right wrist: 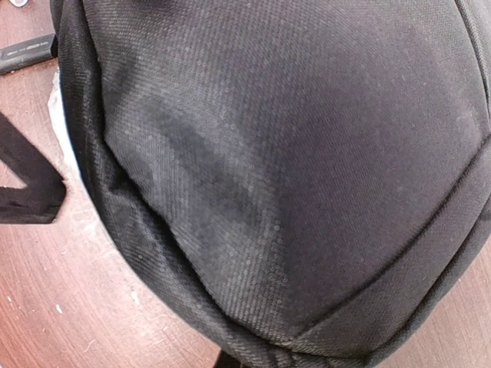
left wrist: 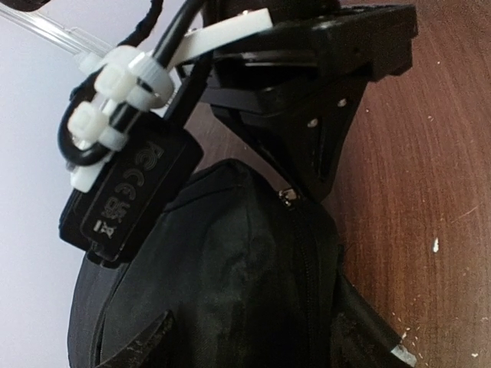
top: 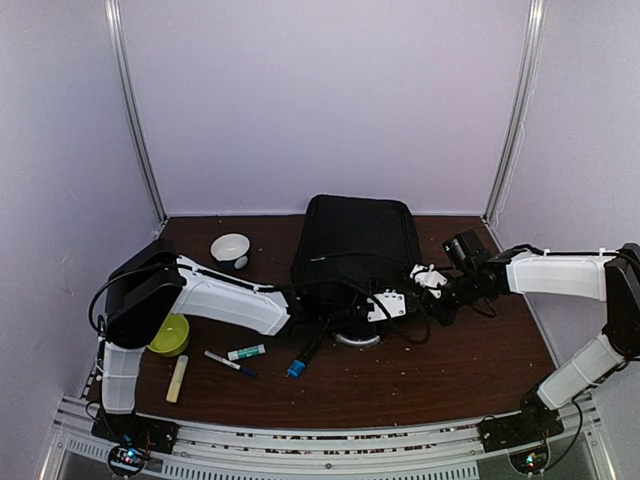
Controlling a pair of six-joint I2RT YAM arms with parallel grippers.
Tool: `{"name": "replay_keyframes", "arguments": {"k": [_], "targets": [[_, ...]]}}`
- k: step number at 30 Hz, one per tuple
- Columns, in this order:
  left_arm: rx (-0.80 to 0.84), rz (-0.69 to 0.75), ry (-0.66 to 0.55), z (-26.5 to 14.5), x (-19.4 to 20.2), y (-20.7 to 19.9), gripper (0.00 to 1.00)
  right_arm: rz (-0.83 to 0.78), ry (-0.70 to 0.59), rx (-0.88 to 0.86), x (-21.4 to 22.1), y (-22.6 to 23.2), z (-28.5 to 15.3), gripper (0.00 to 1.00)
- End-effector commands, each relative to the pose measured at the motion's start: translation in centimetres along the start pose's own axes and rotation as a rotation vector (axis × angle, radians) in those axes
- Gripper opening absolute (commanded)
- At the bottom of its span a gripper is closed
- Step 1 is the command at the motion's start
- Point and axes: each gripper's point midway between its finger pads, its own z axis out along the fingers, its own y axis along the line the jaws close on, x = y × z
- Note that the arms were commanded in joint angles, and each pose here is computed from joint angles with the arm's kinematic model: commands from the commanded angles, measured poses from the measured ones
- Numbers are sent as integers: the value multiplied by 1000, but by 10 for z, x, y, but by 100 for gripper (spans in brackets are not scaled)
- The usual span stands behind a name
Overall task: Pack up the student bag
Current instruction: Hold the largest pocket of the student bag, then zip the student bag into the largest pocket of the bag.
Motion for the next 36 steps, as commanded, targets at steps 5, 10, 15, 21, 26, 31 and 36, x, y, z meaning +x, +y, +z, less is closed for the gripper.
{"name": "replay_keyframes", "arguments": {"k": [5,10,15,21,26,31,36], "targets": [[-134,15,104,25,26,13,61,-7,-68,-17,-13,4,-12,0],[-190,23,116,24,27,23,26,-9,-55,-12,-8,3,-11,0],[-202,0,86,12,19,31,0,35,-6,25,3,-17,-6,0],[-193,-37,65,-1,17,31,0,201,33,44,17,-60,4,0],[-181,-58,51,-10,18,27,0,250,39,63,18,-84,9,0],[-153,-70,30,-11,12,23,0,259,36,62,14,-89,12,0],[-137,-75,-5,-10,-1,19,0,302,39,87,18,-101,15,0]]}}
